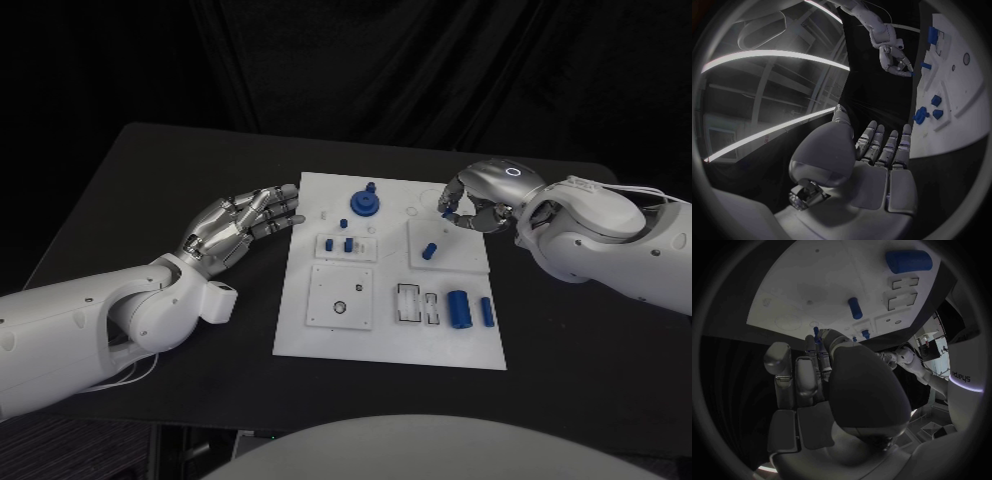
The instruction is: Assemble the parts on the task board
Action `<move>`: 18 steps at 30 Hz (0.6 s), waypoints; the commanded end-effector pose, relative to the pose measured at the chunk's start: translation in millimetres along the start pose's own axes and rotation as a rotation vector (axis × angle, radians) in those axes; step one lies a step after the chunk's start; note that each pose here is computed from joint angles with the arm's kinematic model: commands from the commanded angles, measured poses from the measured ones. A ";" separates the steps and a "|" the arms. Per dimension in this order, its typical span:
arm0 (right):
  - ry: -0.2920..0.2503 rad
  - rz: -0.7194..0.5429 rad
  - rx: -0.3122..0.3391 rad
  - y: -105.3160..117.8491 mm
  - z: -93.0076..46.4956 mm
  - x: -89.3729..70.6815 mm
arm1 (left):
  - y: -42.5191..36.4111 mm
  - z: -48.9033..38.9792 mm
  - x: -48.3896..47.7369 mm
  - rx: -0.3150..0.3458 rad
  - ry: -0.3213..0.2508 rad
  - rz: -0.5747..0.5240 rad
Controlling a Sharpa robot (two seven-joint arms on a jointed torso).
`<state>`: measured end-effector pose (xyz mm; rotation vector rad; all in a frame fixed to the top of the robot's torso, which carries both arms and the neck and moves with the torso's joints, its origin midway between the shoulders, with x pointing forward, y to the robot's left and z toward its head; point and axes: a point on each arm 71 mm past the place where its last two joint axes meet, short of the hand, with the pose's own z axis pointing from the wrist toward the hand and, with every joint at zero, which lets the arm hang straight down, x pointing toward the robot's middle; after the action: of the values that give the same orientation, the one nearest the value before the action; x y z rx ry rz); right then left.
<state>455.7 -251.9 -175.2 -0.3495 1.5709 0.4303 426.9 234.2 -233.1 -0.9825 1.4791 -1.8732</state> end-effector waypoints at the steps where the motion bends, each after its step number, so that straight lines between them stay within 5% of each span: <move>1: -0.017 0.029 0.017 4.3 -0.7 -5.8 | -9.1 -0.7 0.2 0.140 -0.003 -0.032; 18: 0.022 0.094 -0.190 86.4 6.4 -9.4 | -9.1 0.1 -0.6 0.146 -0.017 -0.051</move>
<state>421.9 -174.4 -159.2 -0.4197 1.5601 0.6649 428.4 235.1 -233.7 -1.0307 1.4568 -1.8788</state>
